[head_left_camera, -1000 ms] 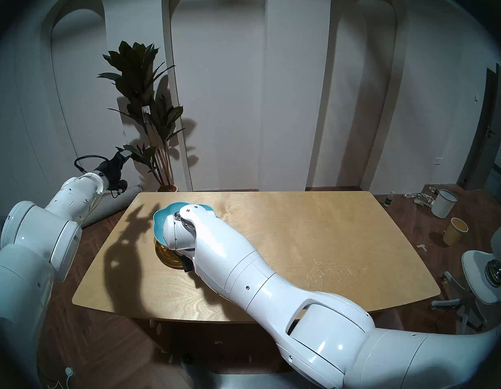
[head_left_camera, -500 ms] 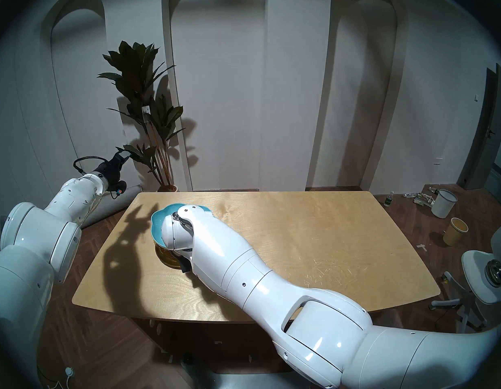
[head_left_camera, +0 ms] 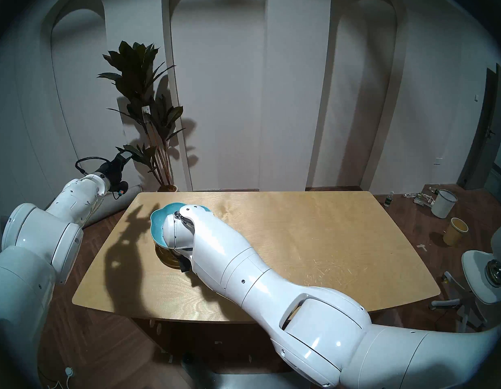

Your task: Stack the plates into one stack

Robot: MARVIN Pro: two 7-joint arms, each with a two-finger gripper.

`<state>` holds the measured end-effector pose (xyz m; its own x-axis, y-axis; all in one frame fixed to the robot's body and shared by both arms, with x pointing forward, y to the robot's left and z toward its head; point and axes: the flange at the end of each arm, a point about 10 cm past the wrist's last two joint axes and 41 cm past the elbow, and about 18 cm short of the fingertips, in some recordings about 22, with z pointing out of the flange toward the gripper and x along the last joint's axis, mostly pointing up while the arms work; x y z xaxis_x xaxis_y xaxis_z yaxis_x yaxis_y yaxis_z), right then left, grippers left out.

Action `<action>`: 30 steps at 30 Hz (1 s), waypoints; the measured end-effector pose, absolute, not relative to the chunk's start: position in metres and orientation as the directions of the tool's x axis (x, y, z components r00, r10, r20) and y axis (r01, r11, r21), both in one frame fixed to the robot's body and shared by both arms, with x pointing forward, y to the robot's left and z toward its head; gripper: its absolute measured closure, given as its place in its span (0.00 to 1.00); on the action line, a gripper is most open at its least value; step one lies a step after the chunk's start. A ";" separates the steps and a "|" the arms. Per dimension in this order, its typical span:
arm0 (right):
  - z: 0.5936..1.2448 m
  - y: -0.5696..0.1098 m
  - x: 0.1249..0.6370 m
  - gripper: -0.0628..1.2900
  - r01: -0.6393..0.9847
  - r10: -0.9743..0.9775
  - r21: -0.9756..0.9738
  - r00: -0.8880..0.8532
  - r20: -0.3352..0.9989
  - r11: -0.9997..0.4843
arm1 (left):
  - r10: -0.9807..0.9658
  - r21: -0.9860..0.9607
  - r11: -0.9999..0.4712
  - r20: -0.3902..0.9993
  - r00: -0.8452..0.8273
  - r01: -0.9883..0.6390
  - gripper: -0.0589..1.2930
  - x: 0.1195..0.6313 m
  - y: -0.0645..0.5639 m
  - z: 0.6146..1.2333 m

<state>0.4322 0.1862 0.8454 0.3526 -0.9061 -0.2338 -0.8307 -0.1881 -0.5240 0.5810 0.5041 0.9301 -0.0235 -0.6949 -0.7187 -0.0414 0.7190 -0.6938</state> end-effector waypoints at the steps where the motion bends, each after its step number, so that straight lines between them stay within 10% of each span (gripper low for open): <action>1: 0.845 0.186 0.432 0.84 -0.831 -0.906 -0.524 0.353 -0.234 -0.188 | -0.695 -0.694 0.719 -0.719 -0.024 -0.041 0.05 0.581 0.504 0.930; 9: 0.847 0.188 0.435 0.45 -0.827 -0.902 -0.533 0.353 -0.248 -0.177 | -0.696 -0.695 0.718 -0.717 -0.029 -0.036 0.05 0.585 0.497 0.929; 12: 0.851 0.189 0.438 0.13 -0.820 -0.899 -0.546 0.355 -0.255 -0.170 | -0.696 -0.696 0.718 -0.717 -0.029 -0.035 0.05 0.585 0.495 0.928; 30: 0.858 0.194 0.441 0.10 -0.811 -0.885 -0.564 0.366 -0.287 -0.152 | -0.695 -0.694 0.719 -0.719 -0.028 -0.032 0.05 0.588 0.491 0.929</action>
